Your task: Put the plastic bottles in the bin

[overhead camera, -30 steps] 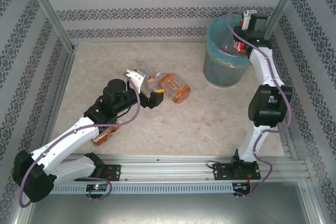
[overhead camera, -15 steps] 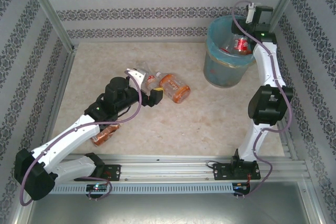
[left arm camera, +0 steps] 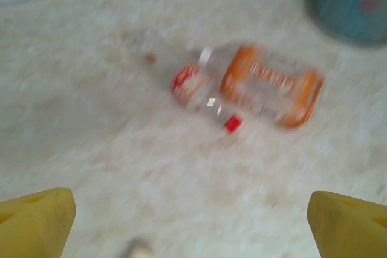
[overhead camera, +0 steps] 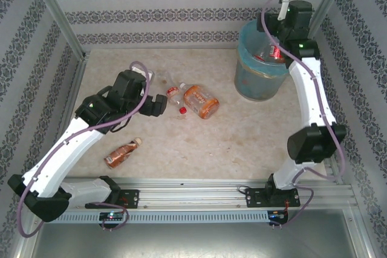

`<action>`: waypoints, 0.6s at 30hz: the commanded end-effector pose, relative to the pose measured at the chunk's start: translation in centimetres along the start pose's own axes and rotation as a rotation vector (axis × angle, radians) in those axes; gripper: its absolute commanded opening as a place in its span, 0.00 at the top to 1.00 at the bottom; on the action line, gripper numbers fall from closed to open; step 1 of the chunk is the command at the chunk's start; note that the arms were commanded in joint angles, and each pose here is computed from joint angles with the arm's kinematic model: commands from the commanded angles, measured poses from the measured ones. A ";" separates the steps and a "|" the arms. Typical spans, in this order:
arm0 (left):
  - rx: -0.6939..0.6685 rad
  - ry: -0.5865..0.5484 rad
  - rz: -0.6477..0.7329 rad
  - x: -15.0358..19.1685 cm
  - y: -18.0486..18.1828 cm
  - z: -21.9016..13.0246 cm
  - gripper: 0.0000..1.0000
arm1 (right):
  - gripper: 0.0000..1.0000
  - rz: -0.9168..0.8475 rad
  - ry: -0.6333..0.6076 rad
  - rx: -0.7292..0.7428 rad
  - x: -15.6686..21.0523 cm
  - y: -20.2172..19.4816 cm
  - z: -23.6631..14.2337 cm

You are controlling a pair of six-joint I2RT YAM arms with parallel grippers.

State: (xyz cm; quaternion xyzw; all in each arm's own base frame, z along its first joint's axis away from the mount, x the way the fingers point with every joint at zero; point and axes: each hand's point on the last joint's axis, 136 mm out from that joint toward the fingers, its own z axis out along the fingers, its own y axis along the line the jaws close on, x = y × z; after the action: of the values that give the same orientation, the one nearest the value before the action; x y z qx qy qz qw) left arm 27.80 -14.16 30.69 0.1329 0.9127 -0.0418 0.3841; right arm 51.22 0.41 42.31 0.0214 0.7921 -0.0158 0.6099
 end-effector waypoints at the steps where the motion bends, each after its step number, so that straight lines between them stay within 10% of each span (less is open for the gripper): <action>1: -0.033 0.319 0.251 5.5 1.7 -1.4 0.01 | 0.02 0.004 -0.046 -0.024 -0.8 2.0 -2.8; 10: 0.005 0.919 0.601 15.5 3.5 2.0 0.06 | 0.05 -0.100 -0.168 -0.295 0.3 11.7 -12.7; 18: 0.096 0.981 0.489 19.3 3.3 8.0 0.17 | 0.07 -0.076 -0.227 -0.366 1.9 12.4 -17.6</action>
State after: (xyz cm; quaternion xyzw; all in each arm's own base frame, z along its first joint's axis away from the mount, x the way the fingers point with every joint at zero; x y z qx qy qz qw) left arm 20.72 -7.73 12.62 0.3459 0.9279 0.0986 -0.0984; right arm 34.91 14.17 44.20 -0.1342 0.7263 0.1020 0.6664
